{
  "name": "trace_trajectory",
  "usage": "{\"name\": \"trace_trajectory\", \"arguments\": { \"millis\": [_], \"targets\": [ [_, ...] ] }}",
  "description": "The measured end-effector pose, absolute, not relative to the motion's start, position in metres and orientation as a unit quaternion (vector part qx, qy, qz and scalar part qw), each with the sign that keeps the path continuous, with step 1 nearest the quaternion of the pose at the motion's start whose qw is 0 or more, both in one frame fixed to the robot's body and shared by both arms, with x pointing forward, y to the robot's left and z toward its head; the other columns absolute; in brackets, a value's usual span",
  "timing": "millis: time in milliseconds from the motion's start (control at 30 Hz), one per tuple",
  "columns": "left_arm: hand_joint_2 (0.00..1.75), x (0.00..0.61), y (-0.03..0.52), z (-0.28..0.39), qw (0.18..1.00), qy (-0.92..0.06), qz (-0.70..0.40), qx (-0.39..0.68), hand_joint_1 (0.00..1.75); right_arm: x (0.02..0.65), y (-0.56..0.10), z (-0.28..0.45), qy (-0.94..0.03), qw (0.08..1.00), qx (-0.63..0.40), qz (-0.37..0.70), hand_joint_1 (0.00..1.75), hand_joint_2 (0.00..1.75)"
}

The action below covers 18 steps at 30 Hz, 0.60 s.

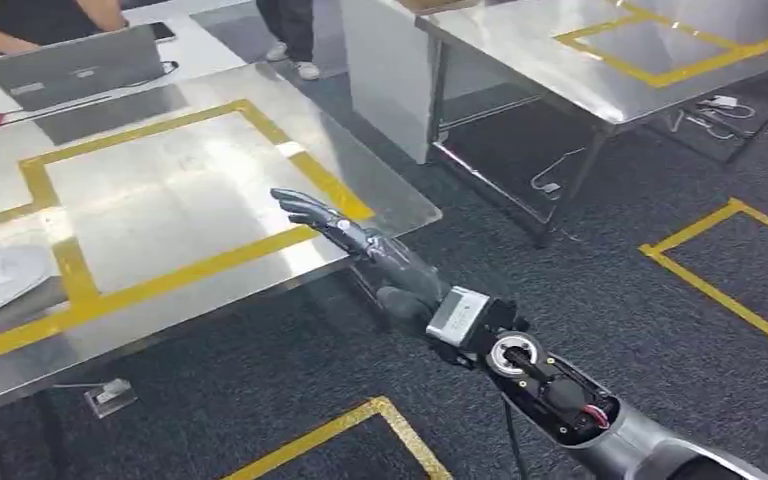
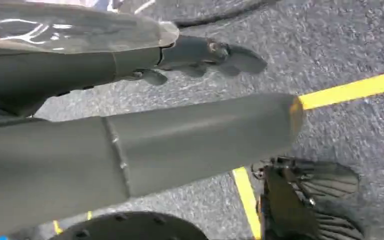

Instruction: Take the parts from the cabinet and place them on the table.

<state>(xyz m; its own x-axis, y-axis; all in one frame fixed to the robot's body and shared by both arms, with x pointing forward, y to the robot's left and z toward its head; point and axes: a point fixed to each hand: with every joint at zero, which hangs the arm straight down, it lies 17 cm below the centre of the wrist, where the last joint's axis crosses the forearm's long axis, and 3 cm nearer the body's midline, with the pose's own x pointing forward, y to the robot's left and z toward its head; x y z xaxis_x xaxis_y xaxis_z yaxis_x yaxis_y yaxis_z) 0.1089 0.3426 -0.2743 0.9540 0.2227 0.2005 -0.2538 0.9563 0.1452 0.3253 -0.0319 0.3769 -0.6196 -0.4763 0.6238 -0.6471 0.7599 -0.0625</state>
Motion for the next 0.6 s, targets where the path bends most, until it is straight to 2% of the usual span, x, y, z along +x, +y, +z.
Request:
{"name": "trace_trajectory", "arguments": {
  "millis": [600],
  "targets": [
    [0.0,0.1074,0.3397,-0.2747,0.986,-0.094,0.112,0.081,0.0,0.3275,-0.0372,0.3727,-0.889,0.307,0.311,0.139,0.0,0.0]
  ]
}}
